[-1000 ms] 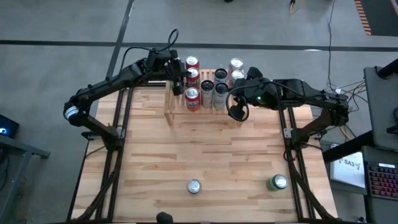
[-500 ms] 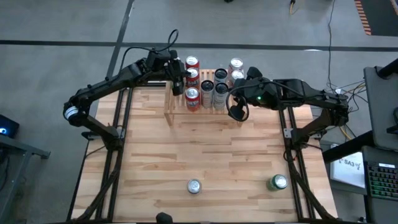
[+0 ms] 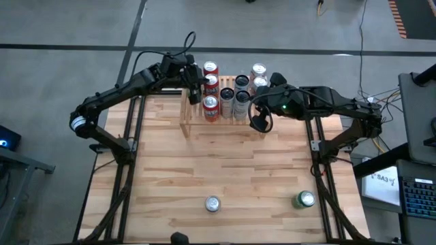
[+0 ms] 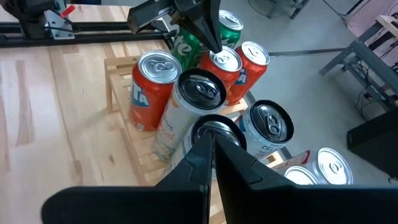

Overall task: Place canned beverage on shelf
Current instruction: Adjust the soda cans on the shelf

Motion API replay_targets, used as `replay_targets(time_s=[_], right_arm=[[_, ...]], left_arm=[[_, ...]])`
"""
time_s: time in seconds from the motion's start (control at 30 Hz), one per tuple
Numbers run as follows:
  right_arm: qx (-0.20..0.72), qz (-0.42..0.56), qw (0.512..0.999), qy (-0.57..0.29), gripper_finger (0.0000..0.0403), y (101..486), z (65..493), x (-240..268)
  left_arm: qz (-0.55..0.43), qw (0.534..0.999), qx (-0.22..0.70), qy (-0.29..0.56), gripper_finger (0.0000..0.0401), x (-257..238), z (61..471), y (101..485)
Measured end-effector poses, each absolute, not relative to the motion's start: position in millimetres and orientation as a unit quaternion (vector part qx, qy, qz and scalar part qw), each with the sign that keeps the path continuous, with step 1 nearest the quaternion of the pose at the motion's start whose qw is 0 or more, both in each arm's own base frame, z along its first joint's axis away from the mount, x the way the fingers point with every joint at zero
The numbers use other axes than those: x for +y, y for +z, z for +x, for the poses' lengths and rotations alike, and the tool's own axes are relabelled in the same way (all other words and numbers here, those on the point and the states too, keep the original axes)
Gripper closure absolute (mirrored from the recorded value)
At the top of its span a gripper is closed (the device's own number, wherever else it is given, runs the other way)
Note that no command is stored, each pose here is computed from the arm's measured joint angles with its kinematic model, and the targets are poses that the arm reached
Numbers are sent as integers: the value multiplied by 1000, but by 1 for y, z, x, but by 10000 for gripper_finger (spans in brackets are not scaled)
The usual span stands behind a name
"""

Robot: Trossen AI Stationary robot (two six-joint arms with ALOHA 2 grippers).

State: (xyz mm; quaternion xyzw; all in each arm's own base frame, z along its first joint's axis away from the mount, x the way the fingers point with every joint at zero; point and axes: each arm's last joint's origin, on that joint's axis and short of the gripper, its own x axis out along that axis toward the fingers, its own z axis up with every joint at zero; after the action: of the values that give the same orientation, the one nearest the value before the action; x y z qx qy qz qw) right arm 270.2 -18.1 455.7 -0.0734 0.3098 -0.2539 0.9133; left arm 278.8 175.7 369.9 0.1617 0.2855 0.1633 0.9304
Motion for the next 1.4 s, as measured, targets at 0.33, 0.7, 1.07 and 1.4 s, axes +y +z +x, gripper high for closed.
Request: replay_targets(time_s=[0.33,0.7,1.07,1.4], right_arm=[[312,-69,913,-255,394,454,271,-18],[291,-68,918,-259,394,453,281,-21],[191,-49,960,-198,394,447,337,-59],[196,-41,954,-225,394,435,371,-86]], left_arm=[[155,928,302,156,401,173,277,368],[156,930,297,150,401,166,271,375],[138,972,184,45,401,135,232,407],[152,983,84,63,401,105,187,391]])
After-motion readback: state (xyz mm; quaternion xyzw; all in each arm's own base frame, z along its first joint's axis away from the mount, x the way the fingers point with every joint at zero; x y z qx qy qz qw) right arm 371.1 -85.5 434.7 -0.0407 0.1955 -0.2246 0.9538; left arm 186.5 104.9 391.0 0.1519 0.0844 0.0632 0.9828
